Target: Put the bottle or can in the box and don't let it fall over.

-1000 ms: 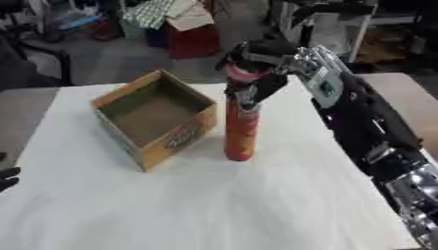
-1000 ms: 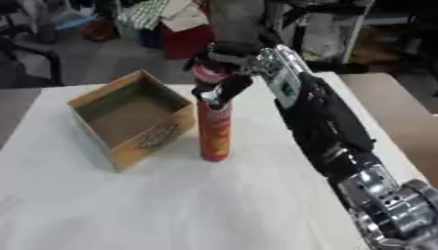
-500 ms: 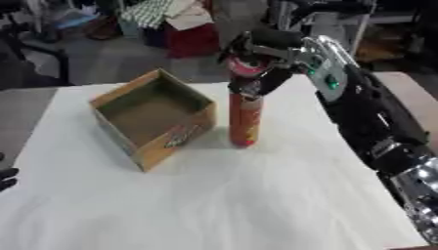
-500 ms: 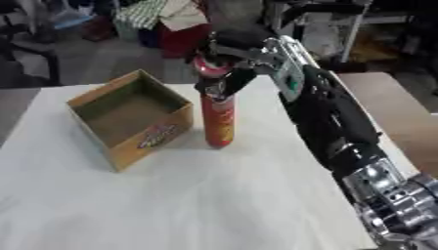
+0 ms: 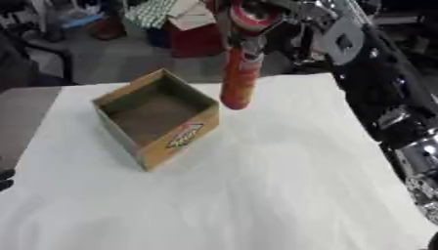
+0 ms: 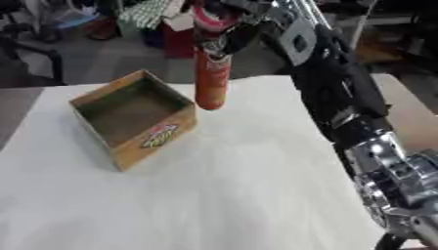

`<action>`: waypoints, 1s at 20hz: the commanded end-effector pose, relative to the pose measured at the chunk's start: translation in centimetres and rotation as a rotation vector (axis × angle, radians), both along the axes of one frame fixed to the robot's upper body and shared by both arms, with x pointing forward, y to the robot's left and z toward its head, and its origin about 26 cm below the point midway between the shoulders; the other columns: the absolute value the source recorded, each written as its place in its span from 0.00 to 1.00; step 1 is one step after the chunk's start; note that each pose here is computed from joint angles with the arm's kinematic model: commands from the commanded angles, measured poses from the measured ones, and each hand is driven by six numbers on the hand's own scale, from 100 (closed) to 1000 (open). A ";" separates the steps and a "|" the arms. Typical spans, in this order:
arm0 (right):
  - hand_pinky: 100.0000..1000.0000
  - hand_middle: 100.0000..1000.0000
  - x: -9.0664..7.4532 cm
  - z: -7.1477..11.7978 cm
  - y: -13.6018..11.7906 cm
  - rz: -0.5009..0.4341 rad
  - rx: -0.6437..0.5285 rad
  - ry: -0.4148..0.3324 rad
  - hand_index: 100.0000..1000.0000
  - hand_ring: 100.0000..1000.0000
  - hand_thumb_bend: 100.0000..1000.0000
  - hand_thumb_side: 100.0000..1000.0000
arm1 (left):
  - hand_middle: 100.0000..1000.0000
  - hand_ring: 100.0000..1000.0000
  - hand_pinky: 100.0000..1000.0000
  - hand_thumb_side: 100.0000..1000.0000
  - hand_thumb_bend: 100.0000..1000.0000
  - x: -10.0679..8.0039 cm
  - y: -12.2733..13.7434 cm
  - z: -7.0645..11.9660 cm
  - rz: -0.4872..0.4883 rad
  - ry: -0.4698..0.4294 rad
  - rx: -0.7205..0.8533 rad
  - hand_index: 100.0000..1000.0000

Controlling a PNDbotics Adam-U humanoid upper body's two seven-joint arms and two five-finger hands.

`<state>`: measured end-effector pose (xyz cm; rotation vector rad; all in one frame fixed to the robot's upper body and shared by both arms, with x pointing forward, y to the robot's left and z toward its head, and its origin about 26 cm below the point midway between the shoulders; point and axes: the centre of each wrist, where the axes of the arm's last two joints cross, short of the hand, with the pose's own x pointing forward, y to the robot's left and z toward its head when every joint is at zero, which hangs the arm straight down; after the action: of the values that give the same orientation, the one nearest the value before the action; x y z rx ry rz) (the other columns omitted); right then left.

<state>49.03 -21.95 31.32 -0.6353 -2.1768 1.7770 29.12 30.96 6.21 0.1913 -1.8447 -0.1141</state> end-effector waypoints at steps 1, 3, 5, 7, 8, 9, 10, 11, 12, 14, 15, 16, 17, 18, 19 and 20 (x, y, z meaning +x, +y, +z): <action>0.00 0.09 -0.7 2.5 0.5 0.036 0.103 -0.082 0.36 0.04 0.00 0.04 | 0.81 0.72 0.78 1.00 0.14 0.5 -0.5 0.9 -0.032 -0.030 0.004 0.98; 0.00 0.08 -0.8 2.2 1.2 0.062 0.166 -0.092 0.37 0.04 0.00 0.05 | 0.81 0.72 0.78 1.00 0.14 0.7 -0.8 1.1 -0.049 -0.037 0.001 0.98; 0.00 0.07 -0.8 1.6 2.2 0.091 0.230 -0.097 0.37 0.06 0.00 0.05 | 0.81 0.72 0.78 1.00 0.14 1.0 -1.2 1.3 -0.064 -0.044 -0.003 0.98; 0.00 0.06 -0.9 0.8 3.1 0.112 0.293 -0.097 0.38 0.08 0.00 0.06 | 0.81 0.72 0.78 1.00 0.14 1.2 -1.5 1.6 -0.079 -0.054 -0.009 0.98; 0.00 0.05 -0.9 0.3 3.4 0.117 0.320 -0.095 0.38 0.09 0.00 0.06 | 0.81 0.72 0.78 1.00 0.14 1.3 -1.7 1.7 -0.085 -0.059 -0.011 0.98; 0.00 0.05 -0.9 -0.3 3.7 0.119 0.347 -0.090 0.38 0.10 0.00 0.07 | 0.81 0.72 0.78 1.00 0.14 1.5 -1.9 1.9 -0.091 -0.066 -0.015 0.98; 0.00 0.07 -0.9 -0.9 3.9 0.118 0.369 -0.085 0.39 0.13 0.00 0.08 | 0.81 0.72 0.78 1.00 0.14 1.6 -2.0 2.0 -0.096 -0.071 -0.018 0.98; 0.00 0.10 -0.9 -1.6 4.1 0.114 0.388 -0.078 0.41 0.17 0.00 0.10 | 0.81 0.72 0.78 1.00 0.14 1.7 -2.1 2.1 -0.099 -0.074 -0.021 0.98; 0.00 0.12 -0.9 -2.3 4.3 0.107 0.402 -0.072 0.42 0.18 0.00 0.11 | 0.81 0.72 0.78 1.00 0.14 1.7 -2.2 2.2 -0.101 -0.076 -0.023 0.98; 0.03 0.20 -0.6 -4.1 4.5 0.080 0.416 -0.045 0.51 0.26 0.00 0.04 | 0.81 0.72 0.78 1.00 0.14 1.8 -2.4 2.3 -0.108 -0.079 -0.027 0.98; 0.12 0.28 -0.5 -5.1 4.5 0.066 0.410 -0.031 0.60 0.32 0.00 0.14 | 0.81 0.72 0.78 1.00 0.14 1.9 -2.5 2.3 -0.114 -0.081 -0.028 0.98; 0.14 0.29 -0.3 -5.9 4.5 0.055 0.398 -0.020 0.62 0.33 0.00 0.15 | 0.81 0.72 0.78 1.00 0.14 1.9 -2.6 2.4 -0.117 -0.081 -0.028 0.98; 0.33 0.42 -0.1 -6.5 4.5 0.044 0.380 -0.010 0.77 0.44 0.00 0.20 | 0.81 0.72 0.78 1.00 0.14 2.0 -2.6 2.4 -0.118 -0.082 -0.026 0.98; 0.36 0.44 0.0 -7.1 4.5 0.035 0.356 -0.001 0.78 0.46 0.00 0.21 | 0.81 0.72 0.78 1.00 0.14 2.0 -2.6 2.4 -0.118 -0.082 -0.026 0.98; 0.65 0.61 0.2 -7.5 4.4 0.026 0.328 0.007 0.90 0.63 0.00 0.34 | 0.81 0.72 0.78 1.00 0.14 2.0 -2.6 2.4 -0.116 -0.082 -0.025 0.98; 0.71 0.66 0.3 -7.6 4.4 0.021 0.296 0.011 0.93 0.68 0.00 0.38 | 0.81 0.72 0.78 1.00 0.14 2.0 -2.6 2.4 -0.116 -0.081 -0.025 0.98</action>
<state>49.14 -17.40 22.37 -0.4867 -2.3716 1.3902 30.86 28.33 7.73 0.0694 -1.9092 -0.1520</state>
